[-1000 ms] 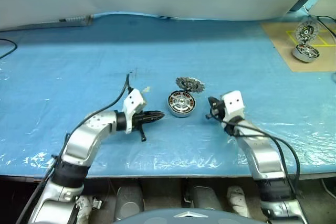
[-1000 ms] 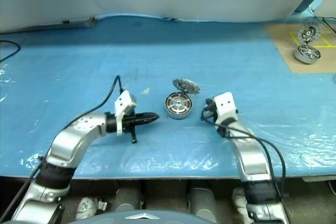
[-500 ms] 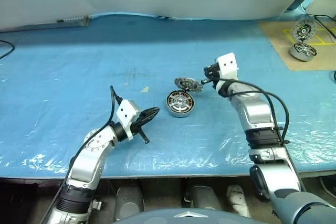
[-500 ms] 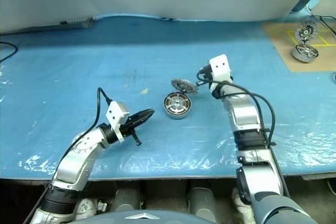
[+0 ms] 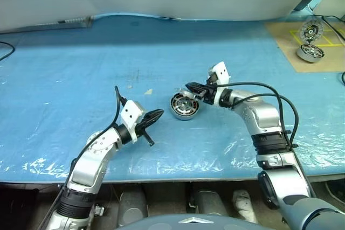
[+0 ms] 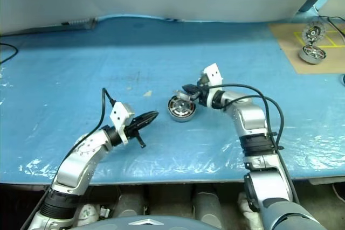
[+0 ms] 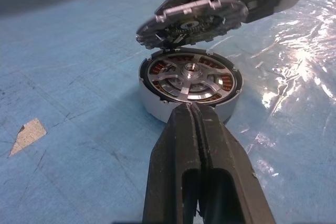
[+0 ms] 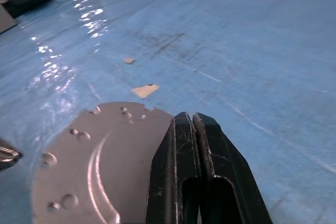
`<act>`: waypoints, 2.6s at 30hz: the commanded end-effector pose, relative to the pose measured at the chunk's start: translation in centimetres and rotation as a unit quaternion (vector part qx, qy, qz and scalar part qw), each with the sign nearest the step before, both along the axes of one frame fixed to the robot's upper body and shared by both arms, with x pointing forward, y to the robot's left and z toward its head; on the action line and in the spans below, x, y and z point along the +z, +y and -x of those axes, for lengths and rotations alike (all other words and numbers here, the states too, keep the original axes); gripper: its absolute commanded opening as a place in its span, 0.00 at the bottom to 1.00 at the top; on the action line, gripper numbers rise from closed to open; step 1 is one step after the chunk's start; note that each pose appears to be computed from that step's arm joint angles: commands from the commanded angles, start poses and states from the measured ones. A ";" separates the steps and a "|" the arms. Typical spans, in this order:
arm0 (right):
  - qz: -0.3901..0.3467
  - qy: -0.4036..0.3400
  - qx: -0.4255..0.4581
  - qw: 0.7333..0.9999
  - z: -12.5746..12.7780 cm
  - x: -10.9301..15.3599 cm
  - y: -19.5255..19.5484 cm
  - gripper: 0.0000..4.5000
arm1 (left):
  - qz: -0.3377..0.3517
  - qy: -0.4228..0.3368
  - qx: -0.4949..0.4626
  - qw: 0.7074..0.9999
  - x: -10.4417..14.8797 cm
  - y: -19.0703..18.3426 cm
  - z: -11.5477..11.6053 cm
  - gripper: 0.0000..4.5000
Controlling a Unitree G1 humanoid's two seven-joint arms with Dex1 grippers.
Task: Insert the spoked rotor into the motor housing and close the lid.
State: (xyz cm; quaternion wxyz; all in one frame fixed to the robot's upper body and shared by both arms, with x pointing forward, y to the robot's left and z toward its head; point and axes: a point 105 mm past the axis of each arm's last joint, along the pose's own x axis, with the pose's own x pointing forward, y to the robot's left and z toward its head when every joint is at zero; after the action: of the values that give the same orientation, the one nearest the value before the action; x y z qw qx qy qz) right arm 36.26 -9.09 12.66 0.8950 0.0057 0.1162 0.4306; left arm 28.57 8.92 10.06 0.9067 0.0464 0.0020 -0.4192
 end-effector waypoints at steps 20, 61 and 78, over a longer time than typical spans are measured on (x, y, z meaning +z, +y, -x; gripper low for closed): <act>0.054 -0.105 -0.057 0.991 4.3 -0.3 2.3 0.00 | 0.003 -0.012 0.014 1.000 0.6 0.5 -0.4 0.01; 0.016 -0.078 -0.118 0.990 3.9 -3.7 2.9 0.92 | -0.010 -0.004 0.016 1.000 -2.5 1.7 -0.7 0.00; 0.022 -0.095 -0.114 0.989 3.6 -2.9 3.0 0.92 | -0.009 -0.003 0.016 1.000 -2.8 1.5 -0.8 0.00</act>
State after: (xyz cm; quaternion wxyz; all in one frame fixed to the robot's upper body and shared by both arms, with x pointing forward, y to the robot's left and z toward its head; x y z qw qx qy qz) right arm 32.76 -6.46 9.10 0.9470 -0.0446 0.0503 0.3140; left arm 29.34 10.55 6.65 0.9143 0.0528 0.0199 -0.4011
